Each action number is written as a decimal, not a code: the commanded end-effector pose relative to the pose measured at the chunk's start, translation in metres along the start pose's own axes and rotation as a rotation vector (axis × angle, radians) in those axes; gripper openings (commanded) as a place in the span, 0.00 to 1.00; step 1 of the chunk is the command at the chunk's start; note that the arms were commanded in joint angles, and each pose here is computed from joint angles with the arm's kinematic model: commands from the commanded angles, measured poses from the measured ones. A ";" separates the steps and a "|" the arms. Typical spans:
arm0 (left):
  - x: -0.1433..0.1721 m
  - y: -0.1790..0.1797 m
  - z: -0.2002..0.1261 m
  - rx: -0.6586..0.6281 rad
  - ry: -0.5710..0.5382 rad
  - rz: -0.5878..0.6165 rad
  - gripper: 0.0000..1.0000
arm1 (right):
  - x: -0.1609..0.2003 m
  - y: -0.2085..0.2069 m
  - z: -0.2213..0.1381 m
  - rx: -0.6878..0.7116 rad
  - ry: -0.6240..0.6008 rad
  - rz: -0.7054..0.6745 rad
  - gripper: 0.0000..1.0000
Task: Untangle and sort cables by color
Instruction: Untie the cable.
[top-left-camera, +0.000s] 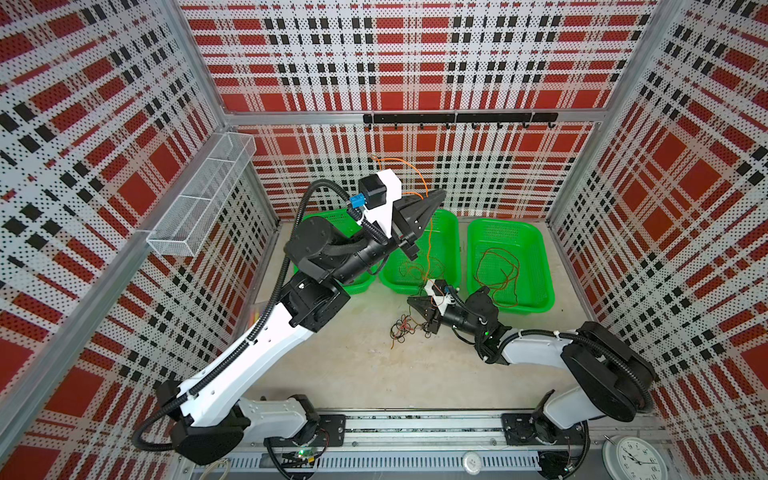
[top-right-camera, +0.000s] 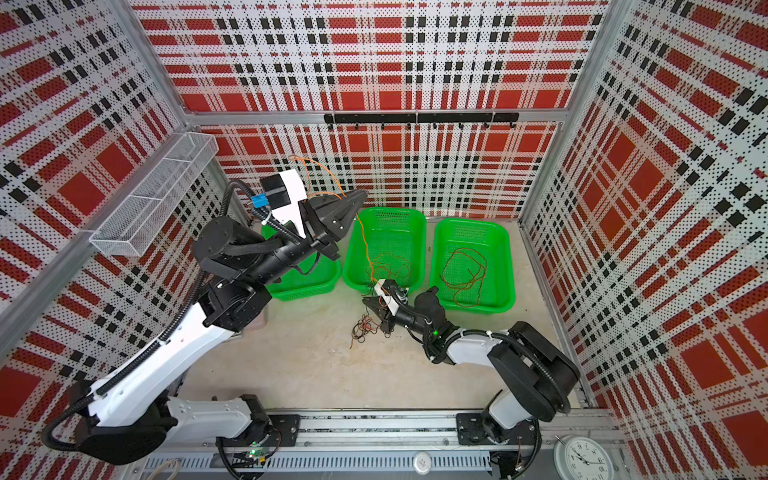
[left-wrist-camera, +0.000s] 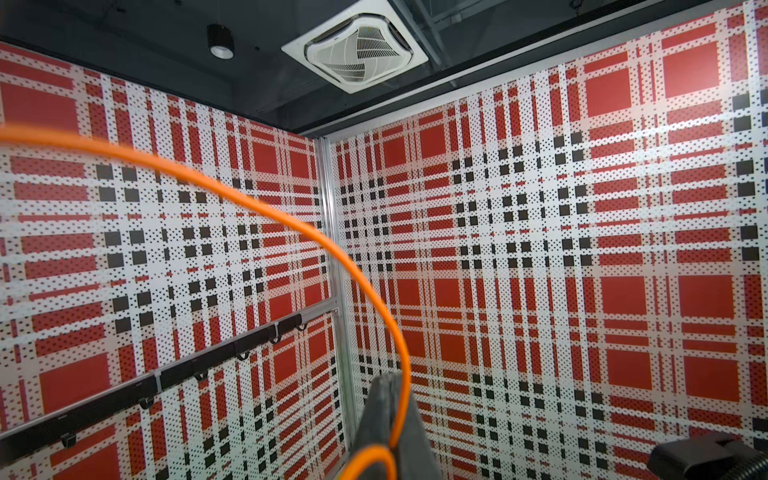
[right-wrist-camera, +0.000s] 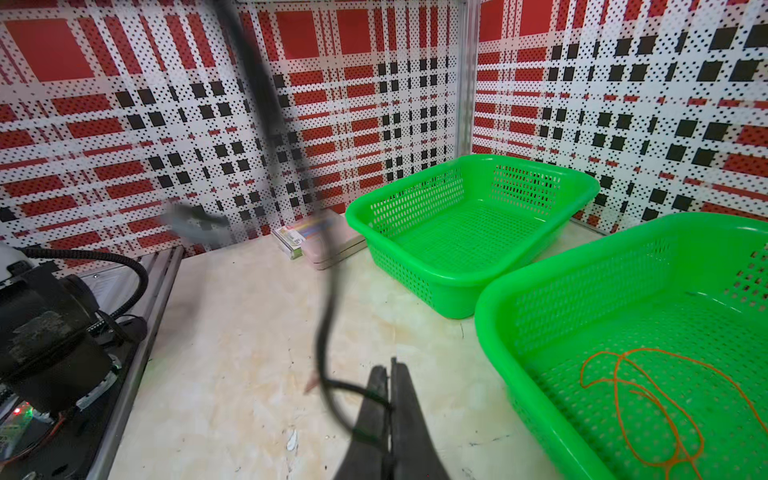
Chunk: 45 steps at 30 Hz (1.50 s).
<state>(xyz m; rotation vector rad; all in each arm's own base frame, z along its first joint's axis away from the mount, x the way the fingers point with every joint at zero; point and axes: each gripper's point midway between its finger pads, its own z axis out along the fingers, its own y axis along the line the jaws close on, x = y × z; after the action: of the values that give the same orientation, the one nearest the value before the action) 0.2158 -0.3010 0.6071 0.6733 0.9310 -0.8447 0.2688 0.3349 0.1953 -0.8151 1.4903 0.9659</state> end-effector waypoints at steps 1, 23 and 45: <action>-0.014 0.005 0.002 -0.024 -0.021 0.046 0.00 | 0.005 -0.007 -0.003 0.049 -0.009 0.021 0.00; -0.061 0.068 -0.015 -0.232 -0.115 0.145 0.00 | 0.149 -0.080 -0.068 0.593 0.419 0.279 0.00; -0.083 0.104 -0.034 -0.325 -0.134 0.206 0.00 | 0.181 -0.101 -0.123 0.833 0.548 0.324 0.00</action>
<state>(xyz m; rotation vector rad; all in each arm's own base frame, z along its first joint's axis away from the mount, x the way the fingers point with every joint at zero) 0.2750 -0.2109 0.6594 0.4437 0.8909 -0.5414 0.2884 0.2023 0.0203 -0.2568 2.2546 0.3380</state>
